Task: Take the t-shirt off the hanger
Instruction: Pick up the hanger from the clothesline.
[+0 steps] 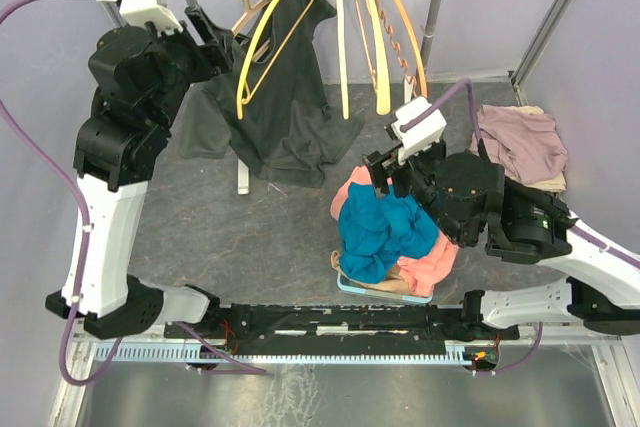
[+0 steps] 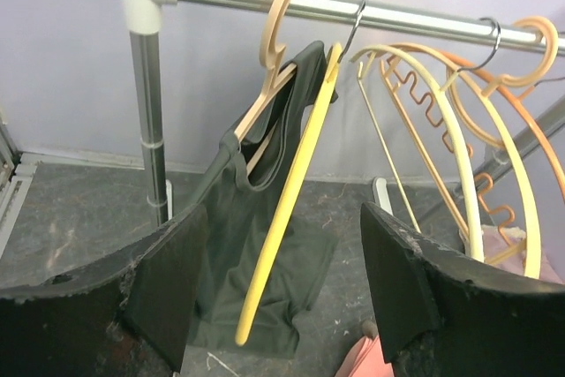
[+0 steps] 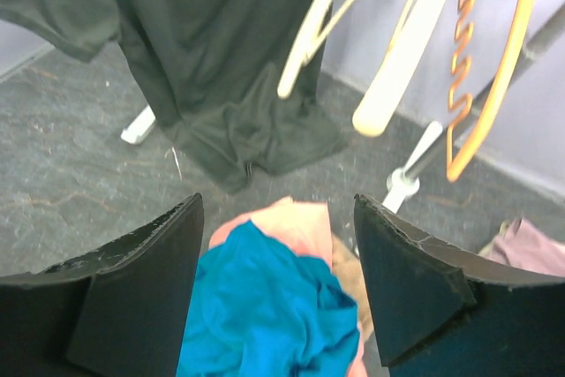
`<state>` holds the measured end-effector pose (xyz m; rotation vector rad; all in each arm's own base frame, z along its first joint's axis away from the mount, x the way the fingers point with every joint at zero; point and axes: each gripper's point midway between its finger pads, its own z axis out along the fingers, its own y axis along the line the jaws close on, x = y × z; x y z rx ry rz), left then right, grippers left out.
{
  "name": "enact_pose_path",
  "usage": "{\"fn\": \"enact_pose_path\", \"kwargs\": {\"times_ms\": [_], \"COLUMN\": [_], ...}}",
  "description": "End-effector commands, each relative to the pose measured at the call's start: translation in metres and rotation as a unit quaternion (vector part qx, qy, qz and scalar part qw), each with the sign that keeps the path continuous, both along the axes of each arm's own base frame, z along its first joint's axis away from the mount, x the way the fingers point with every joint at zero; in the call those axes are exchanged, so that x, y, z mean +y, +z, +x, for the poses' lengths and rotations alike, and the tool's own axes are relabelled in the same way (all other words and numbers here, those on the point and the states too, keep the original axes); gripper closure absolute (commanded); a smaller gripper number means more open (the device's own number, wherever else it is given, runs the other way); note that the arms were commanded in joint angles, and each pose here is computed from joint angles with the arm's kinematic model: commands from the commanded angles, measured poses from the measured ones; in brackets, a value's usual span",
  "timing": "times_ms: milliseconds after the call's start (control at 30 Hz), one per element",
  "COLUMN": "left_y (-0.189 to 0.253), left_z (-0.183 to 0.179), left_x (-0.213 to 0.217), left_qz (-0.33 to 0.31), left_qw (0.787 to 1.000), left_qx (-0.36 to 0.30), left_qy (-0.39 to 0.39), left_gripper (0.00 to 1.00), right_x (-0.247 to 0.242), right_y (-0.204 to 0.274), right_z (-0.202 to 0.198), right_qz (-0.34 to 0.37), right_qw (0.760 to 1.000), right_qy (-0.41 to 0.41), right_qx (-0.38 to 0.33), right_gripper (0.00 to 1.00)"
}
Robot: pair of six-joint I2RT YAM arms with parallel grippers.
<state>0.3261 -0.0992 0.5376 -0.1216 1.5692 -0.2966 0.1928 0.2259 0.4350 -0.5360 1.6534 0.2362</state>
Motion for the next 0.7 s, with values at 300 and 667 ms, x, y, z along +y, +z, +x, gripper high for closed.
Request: {"fn": "enact_pose_path", "kwargs": {"times_ms": [300,667], "left_y": [-0.010,-0.023], "left_z": [0.034,0.068], "left_x": [-0.005,0.028], "left_qz": [0.043,0.073], "left_qw": [0.998,0.993], "left_qx": [0.051,0.047], "left_qy": [0.011,0.081], "left_gripper": [0.18,0.18], "right_x": [0.021,-0.009], "right_y": [0.074,0.066], "right_z": [0.007,-0.003], "right_qz": [0.029,0.054], "right_qw": [0.994,0.995], "right_qy": [0.031,0.027], "right_qx": [-0.100,-0.080], "right_gripper": [0.21,0.22]}}
